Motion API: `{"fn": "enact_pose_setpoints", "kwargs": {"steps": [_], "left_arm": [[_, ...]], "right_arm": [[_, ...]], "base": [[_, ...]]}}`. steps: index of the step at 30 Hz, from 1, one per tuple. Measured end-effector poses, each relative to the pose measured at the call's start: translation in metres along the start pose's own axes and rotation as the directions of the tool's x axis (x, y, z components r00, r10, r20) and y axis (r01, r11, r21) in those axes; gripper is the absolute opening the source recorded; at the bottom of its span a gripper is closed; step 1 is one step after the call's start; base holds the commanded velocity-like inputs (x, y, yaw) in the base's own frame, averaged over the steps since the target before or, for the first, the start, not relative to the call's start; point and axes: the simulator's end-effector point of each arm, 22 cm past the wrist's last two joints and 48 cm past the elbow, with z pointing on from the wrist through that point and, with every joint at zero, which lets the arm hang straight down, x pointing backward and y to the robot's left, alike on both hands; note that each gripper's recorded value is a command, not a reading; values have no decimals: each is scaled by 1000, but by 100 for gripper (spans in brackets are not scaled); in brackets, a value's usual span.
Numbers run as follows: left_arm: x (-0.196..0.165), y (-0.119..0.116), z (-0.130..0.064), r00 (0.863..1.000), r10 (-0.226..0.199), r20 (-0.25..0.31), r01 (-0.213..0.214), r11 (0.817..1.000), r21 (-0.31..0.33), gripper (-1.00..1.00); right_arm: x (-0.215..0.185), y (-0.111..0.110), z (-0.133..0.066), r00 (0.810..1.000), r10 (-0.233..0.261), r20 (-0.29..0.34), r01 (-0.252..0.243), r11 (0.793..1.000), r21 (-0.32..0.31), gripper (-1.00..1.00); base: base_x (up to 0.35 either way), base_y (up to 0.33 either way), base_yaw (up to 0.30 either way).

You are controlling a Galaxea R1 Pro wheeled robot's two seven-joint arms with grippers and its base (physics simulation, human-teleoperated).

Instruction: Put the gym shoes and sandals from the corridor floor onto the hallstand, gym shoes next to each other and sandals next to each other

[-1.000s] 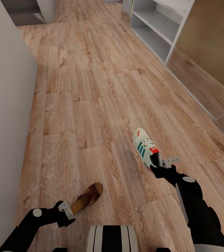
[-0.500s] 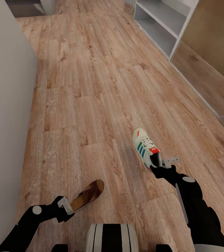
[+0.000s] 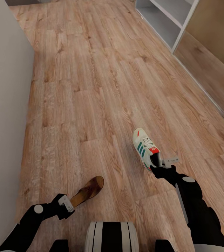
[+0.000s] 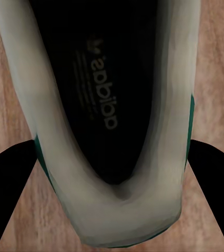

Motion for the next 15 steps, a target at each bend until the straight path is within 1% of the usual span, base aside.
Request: {"fn": "enact_pose_setpoints", "kwargs": {"steps": [6,15], "left_arm": [[1,-2,4,1000,6,-10,-6,1000,1,100],[-6,0,9,1000,3,1,-2,999,-35,100]], "right_arm": [[5,1,3,1000,0,-8,0,1000,-3,-100],[7,2,4,1000,0,-13,-1,1000,-5,-100]], "base": [[0,0,0],[0,0,0]]}}
